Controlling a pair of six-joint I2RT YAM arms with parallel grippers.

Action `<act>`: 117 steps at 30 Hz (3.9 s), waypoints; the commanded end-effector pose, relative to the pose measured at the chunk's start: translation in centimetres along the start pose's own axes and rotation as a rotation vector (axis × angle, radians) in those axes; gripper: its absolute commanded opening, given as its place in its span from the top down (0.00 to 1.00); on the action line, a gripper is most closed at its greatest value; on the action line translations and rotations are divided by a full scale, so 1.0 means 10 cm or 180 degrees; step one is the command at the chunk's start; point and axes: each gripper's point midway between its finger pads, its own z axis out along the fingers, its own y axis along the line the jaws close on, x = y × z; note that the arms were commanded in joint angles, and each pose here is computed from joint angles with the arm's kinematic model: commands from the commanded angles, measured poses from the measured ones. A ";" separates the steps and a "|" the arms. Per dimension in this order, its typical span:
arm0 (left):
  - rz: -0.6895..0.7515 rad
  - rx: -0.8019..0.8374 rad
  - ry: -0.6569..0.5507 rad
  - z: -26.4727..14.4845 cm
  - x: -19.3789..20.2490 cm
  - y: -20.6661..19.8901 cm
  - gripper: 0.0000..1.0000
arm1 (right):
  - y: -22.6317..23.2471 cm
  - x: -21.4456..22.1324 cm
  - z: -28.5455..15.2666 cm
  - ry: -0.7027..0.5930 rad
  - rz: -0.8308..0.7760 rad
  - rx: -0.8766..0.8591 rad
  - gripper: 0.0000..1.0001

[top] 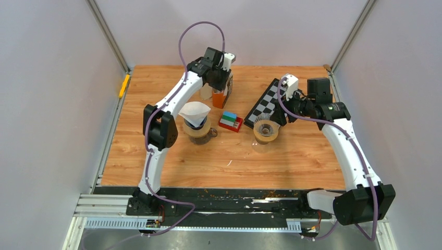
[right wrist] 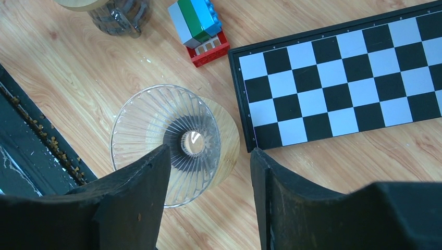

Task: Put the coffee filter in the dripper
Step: Pick up the coffee filter from the coffee filter holder.

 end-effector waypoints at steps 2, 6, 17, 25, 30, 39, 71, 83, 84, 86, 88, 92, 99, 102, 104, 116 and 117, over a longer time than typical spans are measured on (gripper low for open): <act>0.0046 0.0023 -0.0159 -0.02 -0.17 0.02 0.72 | -0.01 -0.04 -0.04 -0.0073 -0.0092 0.0035 0.43; 0.0031 0.0038 -0.0148 0.01 -0.16 0.01 0.76 | -0.01 -0.02 -0.04 -0.0061 -0.0091 0.0037 0.44; 0.0004 0.0084 -0.0176 -0.03 -0.20 -0.02 0.90 | 0.00 0.03 -0.02 -0.0043 -0.0068 0.0025 0.44; 0.0036 0.0060 -0.0412 -0.36 -0.45 -0.04 1.00 | -0.01 0.01 -0.02 -0.0058 -0.0061 0.0022 0.44; 0.0088 0.0023 -0.0502 -0.59 -0.54 -0.04 1.00 | 0.00 -0.01 -0.02 -0.0069 -0.0070 0.0020 0.44; 0.0176 -0.0053 -0.0624 -0.79 -0.61 -0.02 0.96 | 0.00 0.00 -0.01 -0.0070 -0.0053 0.0012 0.44; 0.0043 -0.0159 -0.0825 -0.79 -0.77 0.10 1.00 | -0.01 -0.04 -0.02 -0.0084 -0.0087 0.0020 0.44; 0.0006 -0.0302 -0.0891 -0.95 -0.80 0.20 1.00 | -0.04 -0.16 -0.04 -0.0137 -0.0124 0.0030 0.44; 0.0003 -0.0295 -0.0916 -0.99 -0.82 0.20 1.00 | -0.04 -0.17 -0.04 -0.0146 -0.0127 0.0029 0.44; 0.0005 -0.0285 -0.0974 -1.09 -0.86 0.19 1.00 | -0.04 -0.20 -0.05 -0.0171 -0.0139 0.0036 0.44; 0.0013 -0.0262 -0.1050 -1.22 -0.92 0.17 1.00 | -0.04 -0.24 -0.06 -0.0213 -0.0151 0.0046 0.43; 0.0036 -0.0194 -0.1227 -1.54 -1.02 0.09 1.00 | -0.05 -0.41 -0.12 -0.0354 -0.0230 0.0082 0.39; 0.0209 0.0196 -0.1582 -2.21 -1.12 -0.23 1.00 | 0.02 -0.89 -0.28 -0.0757 -0.0404 0.0002 0.32; 0.0360 0.0662 -0.1604 -2.37 -1.02 -0.52 1.00 | 0.11 -1.09 -0.32 -0.0906 -0.0479 -0.0158 0.14; 0.0487 0.1129 -0.1547 -2.48 -0.91 -0.78 1.00 | 0.21 -1.22 -0.36 -0.1016 -0.0574 -0.0289 0.10; 0.1190 0.2373 -0.1057 -2.90 -0.07 -1.60 1.00 | 0.89 -1.50 -0.53 -0.1451 -0.1103 -0.1253 0.04; 0.1258 0.2404 -0.1040 -2.93 -0.02 -1.65 1.00 | 0.93 -1.47 -0.50 -0.1428 -0.1104 -0.1323 0.04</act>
